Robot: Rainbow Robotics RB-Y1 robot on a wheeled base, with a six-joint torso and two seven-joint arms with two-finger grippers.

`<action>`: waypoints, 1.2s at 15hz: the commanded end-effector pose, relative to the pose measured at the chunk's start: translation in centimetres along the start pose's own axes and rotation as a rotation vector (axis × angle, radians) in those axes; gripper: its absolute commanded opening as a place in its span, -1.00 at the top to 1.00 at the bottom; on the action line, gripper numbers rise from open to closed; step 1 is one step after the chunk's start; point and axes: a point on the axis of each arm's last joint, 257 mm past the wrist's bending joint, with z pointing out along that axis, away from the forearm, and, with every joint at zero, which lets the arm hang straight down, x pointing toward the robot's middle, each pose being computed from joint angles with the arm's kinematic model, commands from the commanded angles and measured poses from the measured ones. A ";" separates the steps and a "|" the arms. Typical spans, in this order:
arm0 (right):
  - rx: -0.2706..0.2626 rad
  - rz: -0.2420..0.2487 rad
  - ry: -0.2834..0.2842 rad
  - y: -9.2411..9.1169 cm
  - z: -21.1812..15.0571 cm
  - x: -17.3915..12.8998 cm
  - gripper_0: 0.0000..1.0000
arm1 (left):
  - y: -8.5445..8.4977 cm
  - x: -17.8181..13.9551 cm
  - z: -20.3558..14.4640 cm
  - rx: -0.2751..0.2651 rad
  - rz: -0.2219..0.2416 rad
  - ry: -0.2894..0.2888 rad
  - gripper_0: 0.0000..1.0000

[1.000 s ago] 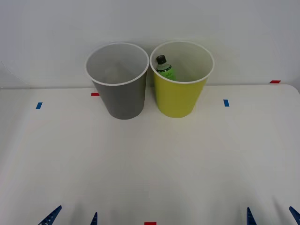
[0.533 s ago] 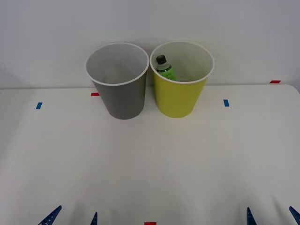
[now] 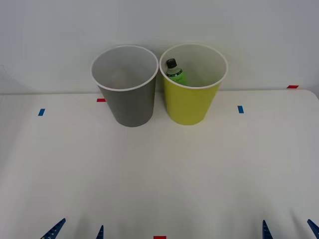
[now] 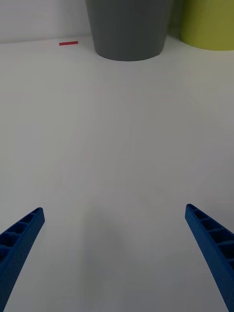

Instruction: Put cans in the gray bin and PET bottles in the light green bin.

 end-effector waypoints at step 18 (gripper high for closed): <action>0.000 0.000 0.000 0.0 0.0 0.0 -1.00 | 0.0 0.0 0.0 0.000 0.000 0.000 -1.00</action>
